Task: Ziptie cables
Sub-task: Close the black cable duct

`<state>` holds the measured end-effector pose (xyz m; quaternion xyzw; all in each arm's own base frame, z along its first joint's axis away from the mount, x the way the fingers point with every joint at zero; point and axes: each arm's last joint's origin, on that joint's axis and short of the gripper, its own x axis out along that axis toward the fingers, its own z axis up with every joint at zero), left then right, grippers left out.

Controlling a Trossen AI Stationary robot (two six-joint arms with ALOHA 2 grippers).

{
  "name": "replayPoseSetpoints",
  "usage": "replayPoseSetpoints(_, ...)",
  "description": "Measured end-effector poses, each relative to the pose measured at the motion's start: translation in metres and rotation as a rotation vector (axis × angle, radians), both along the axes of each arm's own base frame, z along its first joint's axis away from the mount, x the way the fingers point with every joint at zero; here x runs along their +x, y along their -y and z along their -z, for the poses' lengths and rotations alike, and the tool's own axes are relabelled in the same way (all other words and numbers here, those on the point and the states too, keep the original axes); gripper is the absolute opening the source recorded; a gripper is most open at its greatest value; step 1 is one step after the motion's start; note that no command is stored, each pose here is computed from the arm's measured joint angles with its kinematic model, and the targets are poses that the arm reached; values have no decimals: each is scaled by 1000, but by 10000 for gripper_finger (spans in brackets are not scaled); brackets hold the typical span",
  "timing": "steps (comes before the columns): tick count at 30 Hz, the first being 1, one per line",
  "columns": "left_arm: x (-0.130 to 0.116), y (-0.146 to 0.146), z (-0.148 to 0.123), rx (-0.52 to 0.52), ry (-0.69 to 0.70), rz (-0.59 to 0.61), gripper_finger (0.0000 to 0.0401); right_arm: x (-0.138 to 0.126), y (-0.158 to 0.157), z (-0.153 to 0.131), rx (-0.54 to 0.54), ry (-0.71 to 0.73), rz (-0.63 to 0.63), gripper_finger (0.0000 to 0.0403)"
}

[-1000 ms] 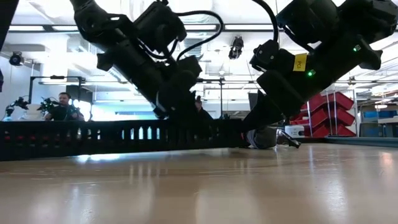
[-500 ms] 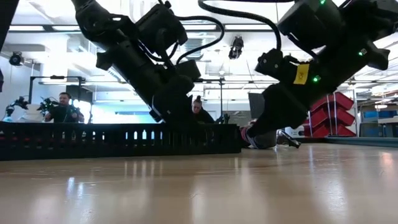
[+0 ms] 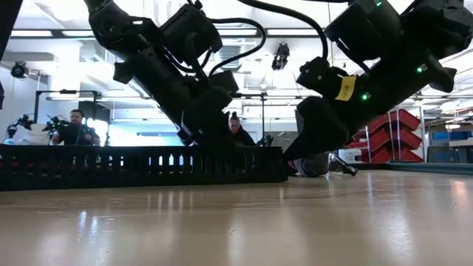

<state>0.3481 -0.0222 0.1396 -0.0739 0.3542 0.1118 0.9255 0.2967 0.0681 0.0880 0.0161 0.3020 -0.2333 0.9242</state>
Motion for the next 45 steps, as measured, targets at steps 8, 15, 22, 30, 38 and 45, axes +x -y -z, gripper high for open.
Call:
replayPoseSetpoints(8, 1, 0, -1, -1, 13, -7, 240, -1, 0, -2, -11, 0, 4, 0)
replayPoseSetpoints(15, 4, -1, -5, 9, 51, -3, 245, -2, -2, -2, 3, -8, -11, 0)
replayPoseSetpoints(22, 6, -1, -8, 23, 85, 8, 244, -3, -2, -2, -2, -11, -7, 0)
replayPoseSetpoints(30, 6, -2, -8, 22, 82, 9, 223, -3, -2, -2, 11, -8, -8, 0)
replayPoseSetpoints(38, 6, -2, -8, 21, 79, 15, 244, -4, -6, -2, 16, -12, -33, 0)
replayPoseSetpoints(45, 6, -3, -8, 14, 81, 10, 231, -5, -9, -2, 17, -10, -39, 0)
